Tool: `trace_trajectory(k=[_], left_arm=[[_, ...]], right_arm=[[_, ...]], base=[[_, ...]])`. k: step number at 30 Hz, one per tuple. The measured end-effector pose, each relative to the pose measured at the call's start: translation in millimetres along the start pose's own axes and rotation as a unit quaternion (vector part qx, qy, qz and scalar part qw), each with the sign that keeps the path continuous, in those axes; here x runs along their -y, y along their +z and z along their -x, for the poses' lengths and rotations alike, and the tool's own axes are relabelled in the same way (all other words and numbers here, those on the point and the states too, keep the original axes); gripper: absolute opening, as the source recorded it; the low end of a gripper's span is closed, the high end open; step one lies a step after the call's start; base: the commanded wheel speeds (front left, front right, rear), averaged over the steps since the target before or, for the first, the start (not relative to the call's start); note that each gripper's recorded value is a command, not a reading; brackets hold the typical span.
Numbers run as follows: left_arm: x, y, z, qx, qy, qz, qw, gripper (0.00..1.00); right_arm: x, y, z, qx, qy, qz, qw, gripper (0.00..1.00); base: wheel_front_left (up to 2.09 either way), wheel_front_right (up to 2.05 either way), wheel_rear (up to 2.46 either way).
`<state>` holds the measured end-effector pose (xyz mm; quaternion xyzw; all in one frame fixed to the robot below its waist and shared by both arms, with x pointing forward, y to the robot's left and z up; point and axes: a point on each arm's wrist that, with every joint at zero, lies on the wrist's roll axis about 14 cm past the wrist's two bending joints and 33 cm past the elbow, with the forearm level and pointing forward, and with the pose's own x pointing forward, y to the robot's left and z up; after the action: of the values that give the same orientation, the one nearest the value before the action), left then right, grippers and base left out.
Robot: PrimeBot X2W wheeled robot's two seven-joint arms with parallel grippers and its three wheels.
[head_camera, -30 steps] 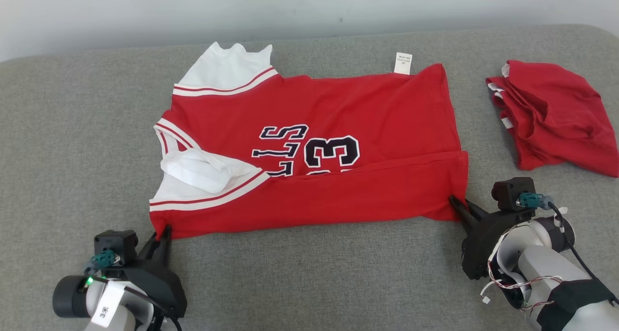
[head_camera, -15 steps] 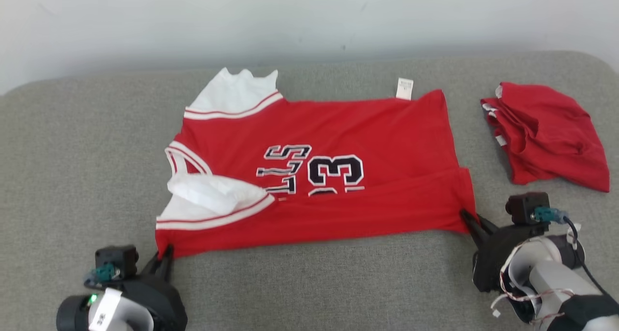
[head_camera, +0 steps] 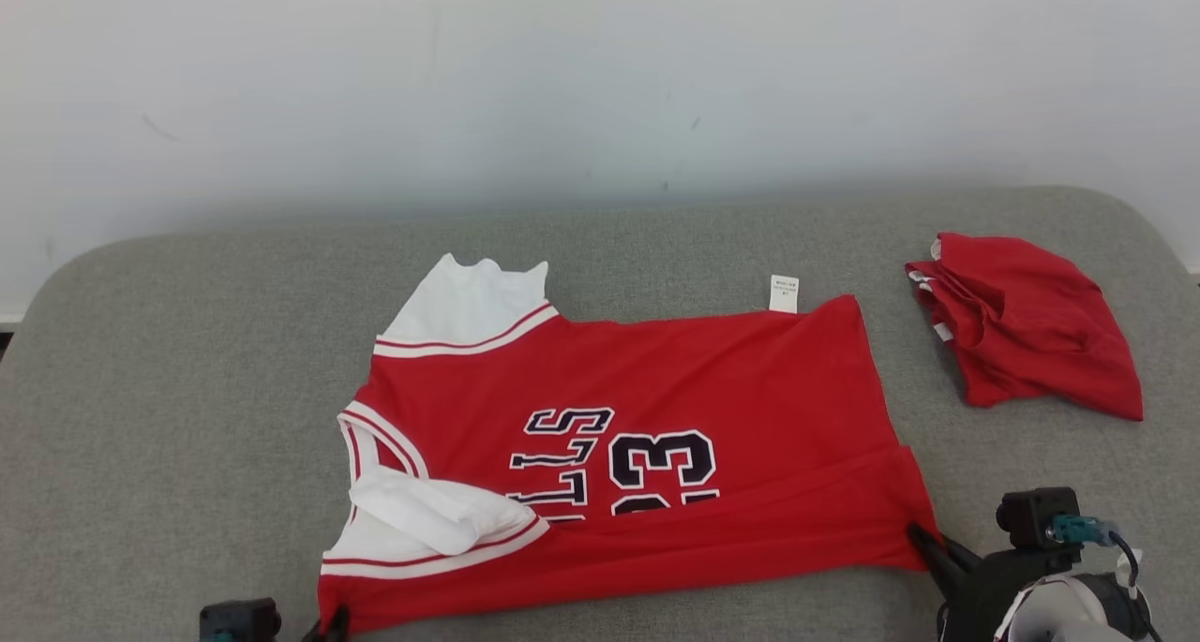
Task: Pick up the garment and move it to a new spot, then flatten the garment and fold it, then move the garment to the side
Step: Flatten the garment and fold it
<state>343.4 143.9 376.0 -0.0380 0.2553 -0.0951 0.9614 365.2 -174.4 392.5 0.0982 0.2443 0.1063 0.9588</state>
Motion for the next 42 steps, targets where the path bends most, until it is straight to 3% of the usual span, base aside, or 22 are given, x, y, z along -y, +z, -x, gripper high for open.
trace_trajectory(k=[20,21,22,23,33,42], left_arm=[[10,-16,23,-0.025,-0.007,0.026,0.999,0.00],[10,-17,23,-0.027,-0.006,0.027,0.999,0.00],[10,-17,24,-0.028,-0.006,0.028,0.999,0.59],[10,-15,23,-0.027,-0.004,0.029,0.999,1.00],[8,43,29,0.075,-0.005,0.061,0.995,1.00],[6,101,44,0.192,0.011,0.035,0.981,1.00]], right_arm=[[-2,-27,26,-0.021,-0.004,-0.024,0.999,0.00],[-1,-27,26,-0.024,-0.006,-0.024,0.999,0.37],[-1,-27,26,-0.023,-0.007,-0.024,0.999,0.88],[0,-25,26,-0.021,-0.008,-0.024,0.999,1.00],[-2,13,28,0.041,0.003,-0.059,0.997,1.00],[-17,60,31,0.135,0.026,-0.049,0.989,1.00]], base=[[0.00,0.00,0.00],[0.00,0.00,0.00],[0.00,0.00,0.00],[0.00,0.00,0.00],[0.00,0.00,0.00],[0.00,0.00,0.00]])
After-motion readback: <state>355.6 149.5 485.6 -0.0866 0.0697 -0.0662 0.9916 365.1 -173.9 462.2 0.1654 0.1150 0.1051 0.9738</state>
